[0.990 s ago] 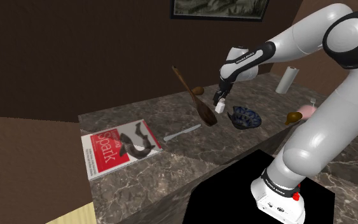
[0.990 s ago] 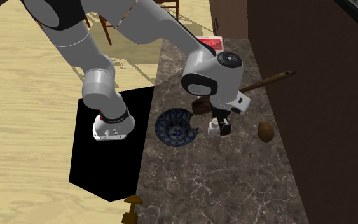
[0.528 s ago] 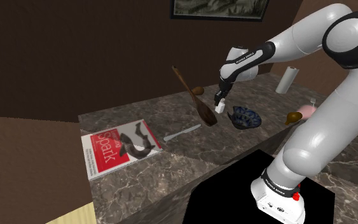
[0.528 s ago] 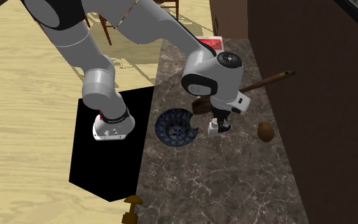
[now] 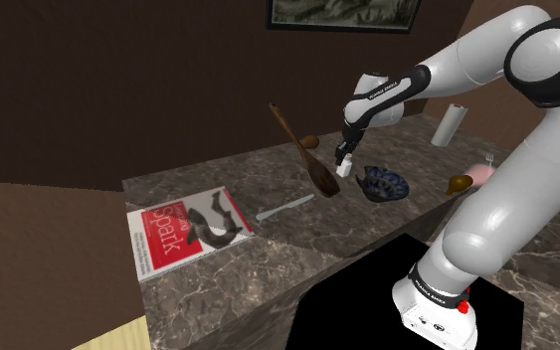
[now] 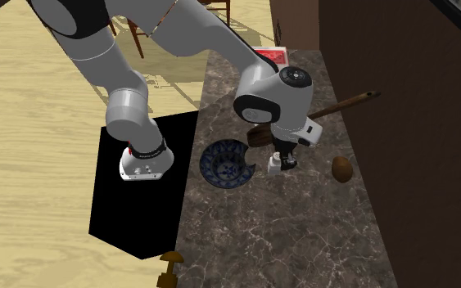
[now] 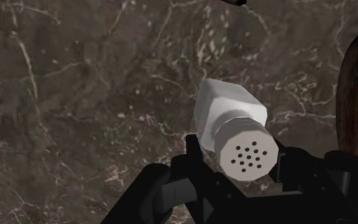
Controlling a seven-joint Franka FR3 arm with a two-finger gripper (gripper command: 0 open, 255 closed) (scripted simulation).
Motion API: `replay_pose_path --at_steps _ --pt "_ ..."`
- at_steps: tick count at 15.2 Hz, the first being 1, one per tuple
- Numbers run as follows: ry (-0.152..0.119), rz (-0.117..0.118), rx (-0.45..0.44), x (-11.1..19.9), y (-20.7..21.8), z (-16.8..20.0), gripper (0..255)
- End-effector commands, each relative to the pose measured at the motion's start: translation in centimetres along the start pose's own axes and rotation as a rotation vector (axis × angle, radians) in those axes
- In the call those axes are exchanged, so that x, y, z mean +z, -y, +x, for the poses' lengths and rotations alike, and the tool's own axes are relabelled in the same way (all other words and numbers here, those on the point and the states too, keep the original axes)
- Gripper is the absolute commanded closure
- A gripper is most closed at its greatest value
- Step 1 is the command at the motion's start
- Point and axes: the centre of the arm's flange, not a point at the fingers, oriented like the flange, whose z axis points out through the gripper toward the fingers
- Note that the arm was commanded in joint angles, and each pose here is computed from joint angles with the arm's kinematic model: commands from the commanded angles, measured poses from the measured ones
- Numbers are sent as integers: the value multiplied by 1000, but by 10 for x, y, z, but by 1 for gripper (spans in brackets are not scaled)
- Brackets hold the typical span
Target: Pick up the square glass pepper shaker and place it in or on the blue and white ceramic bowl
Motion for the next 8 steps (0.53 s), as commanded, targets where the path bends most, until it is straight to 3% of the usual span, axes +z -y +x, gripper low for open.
replay_pose_path --at_steps 1,8 --pt "1 0 0 -5 0 0 255" --pt "1 0 0 -42 -1 4 255"
